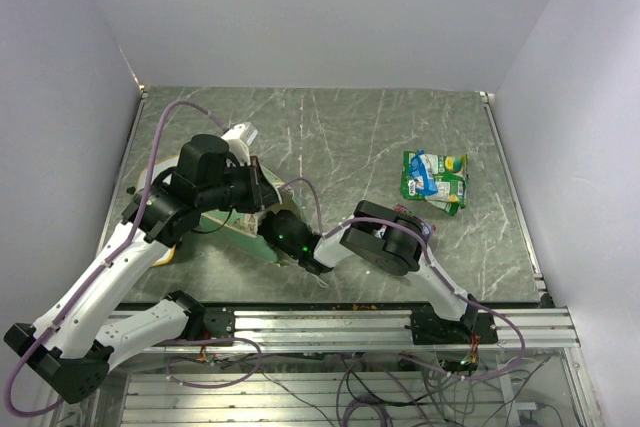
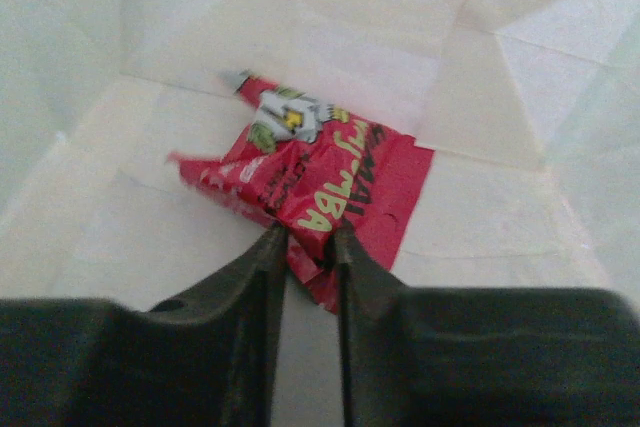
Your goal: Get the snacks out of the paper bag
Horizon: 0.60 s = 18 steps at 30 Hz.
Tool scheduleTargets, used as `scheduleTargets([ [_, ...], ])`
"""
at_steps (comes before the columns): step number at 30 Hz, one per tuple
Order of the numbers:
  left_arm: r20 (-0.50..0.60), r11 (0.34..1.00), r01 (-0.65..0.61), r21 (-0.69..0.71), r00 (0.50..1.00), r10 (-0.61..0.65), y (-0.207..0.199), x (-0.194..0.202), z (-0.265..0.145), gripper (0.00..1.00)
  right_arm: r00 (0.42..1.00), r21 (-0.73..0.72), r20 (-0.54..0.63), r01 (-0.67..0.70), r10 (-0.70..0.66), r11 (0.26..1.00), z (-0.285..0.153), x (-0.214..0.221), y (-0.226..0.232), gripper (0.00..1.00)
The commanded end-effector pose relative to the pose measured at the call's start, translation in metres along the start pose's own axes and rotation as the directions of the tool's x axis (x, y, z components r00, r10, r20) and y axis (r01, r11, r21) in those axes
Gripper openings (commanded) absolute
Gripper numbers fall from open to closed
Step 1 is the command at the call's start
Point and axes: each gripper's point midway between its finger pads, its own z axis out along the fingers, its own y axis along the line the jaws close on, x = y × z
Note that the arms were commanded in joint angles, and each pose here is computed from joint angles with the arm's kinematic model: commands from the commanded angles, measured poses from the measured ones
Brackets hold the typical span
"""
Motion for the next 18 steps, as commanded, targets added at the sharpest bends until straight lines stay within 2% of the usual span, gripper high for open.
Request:
scheduleTargets([
  [1,-0.001,0.994,0.031,-0.101,0.999,-0.032,0.021,0.010,-0.005,0.07,0.988,0.085,-0.144,0.064,-0.052,0.994,-0.013,0.030,-0.033,0.11],
  [6,-0.010,0.986,0.042,-0.160,0.999,-0.044,0.035,0.017,-0.001,0.07,0.993,0.172,-0.095,0.083,-0.068,0.982,-0.021,0.007,-0.060,0.00],
  [10,-0.007,0.984,0.048,-0.172,0.999,-0.050,0.039,0.017,0.003,0.07,0.995,0.213,-0.046,0.097,-0.089,0.972,-0.030,-0.014,-0.074,0.00],
  [18,-0.048,0.985,0.037,-0.167,0.998,-0.045,0.040,0.018,0.022,0.07,0.989,0.144,0.082,0.114,-0.127,0.983,-0.064,-0.045,-0.066,0.00],
])
